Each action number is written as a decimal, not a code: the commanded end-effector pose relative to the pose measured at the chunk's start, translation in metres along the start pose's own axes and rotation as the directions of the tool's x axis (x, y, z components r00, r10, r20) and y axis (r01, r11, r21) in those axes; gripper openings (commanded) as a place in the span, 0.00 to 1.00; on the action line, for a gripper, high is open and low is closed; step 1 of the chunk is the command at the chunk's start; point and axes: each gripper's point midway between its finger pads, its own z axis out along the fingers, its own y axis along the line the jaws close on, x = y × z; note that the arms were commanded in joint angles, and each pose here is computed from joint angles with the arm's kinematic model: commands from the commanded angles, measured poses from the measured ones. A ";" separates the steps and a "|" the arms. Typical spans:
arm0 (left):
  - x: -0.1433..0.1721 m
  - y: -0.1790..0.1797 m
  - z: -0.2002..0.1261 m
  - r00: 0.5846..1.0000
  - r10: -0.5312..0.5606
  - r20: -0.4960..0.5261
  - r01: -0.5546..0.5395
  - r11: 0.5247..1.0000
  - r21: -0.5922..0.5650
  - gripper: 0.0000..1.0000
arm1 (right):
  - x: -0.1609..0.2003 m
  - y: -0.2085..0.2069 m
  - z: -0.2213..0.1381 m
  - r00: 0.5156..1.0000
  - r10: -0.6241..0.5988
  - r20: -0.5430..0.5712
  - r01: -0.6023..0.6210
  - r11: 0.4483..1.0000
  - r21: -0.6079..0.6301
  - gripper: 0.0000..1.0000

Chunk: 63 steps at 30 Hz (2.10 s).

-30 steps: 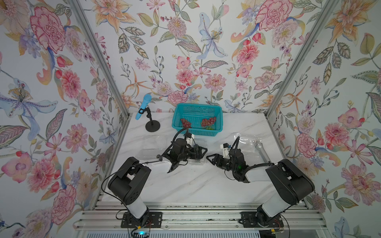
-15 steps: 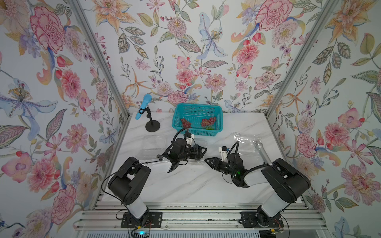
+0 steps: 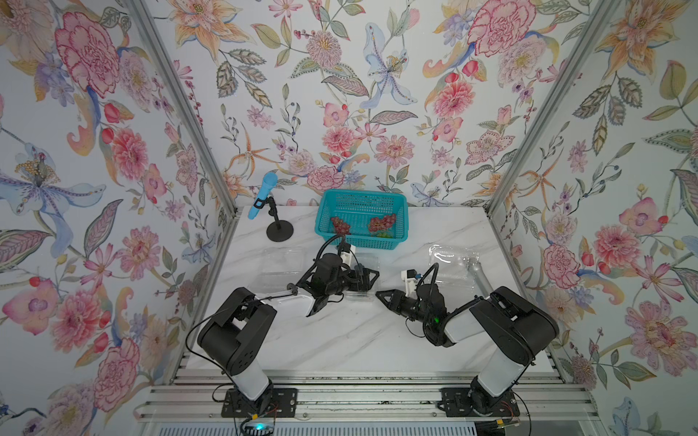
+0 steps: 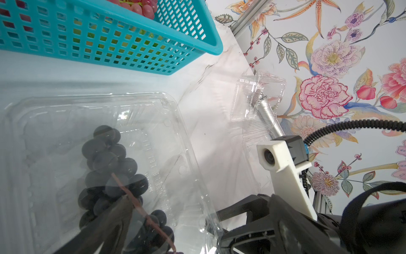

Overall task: Pack grapes into containers
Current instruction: Close the packing box at the center of the board.

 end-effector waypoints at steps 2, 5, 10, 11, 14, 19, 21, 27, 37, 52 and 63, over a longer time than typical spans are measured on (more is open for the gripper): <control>-0.004 0.005 0.001 1.000 0.009 0.008 -0.009 1.000 -0.028 1.00 | -0.004 0.007 0.006 1.000 0.002 0.019 -0.002 0.999 -0.037 0.29; -0.003 0.006 0.000 1.000 0.009 0.005 -0.009 1.000 -0.030 1.00 | -0.004 0.008 0.008 1.000 0.003 0.016 -0.003 0.999 -0.041 0.26; -0.001 0.009 0.000 1.000 0.006 0.001 -0.006 0.999 -0.035 1.00 | -0.004 0.008 0.013 1.000 0.008 0.006 -0.008 0.999 -0.051 0.21; 0.000 0.010 0.000 1.000 0.006 0.000 -0.006 0.999 -0.038 1.00 | -0.003 0.009 0.014 1.000 0.007 0.005 -0.007 0.998 -0.055 0.20; 0.001 0.012 0.001 1.000 0.004 -0.001 -0.004 0.999 -0.041 1.00 | -0.002 0.010 0.018 1.000 0.008 -0.002 -0.008 0.998 -0.059 0.19; 0.002 0.015 0.000 1.000 -0.002 -0.002 0.002 0.999 -0.044 1.00 | -0.001 0.010 0.022 1.000 0.007 -0.007 -0.008 0.998 -0.062 0.18; 0.002 0.016 0.000 1.000 -0.004 -0.002 0.004 0.999 -0.046 1.00 | 0.000 0.010 0.023 1.000 0.009 -0.008 -0.009 0.998 -0.060 0.18; 0.005 0.021 -0.001 1.000 -0.009 -0.005 0.009 0.999 -0.053 1.00 | 0.003 0.009 0.026 1.000 0.012 -0.015 -0.013 0.998 -0.061 0.15; 0.003 0.028 -0.006 1.000 -0.011 0.001 0.011 0.998 -0.067 1.00 | 0.016 0.014 0.034 0.999 -0.001 -0.049 -0.003 0.997 -0.071 0.13; -0.020 0.022 -0.017 0.998 0.048 0.030 -0.045 0.996 -0.073 1.00 | 0.006 0.018 0.025 0.999 -0.026 -0.029 0.025 0.998 -0.050 0.32; -0.072 0.002 -0.052 0.983 0.107 0.151 -0.097 0.993 -0.074 1.00 | -0.073 -0.001 0.018 0.998 -0.054 0.015 0.053 0.995 0.083 0.72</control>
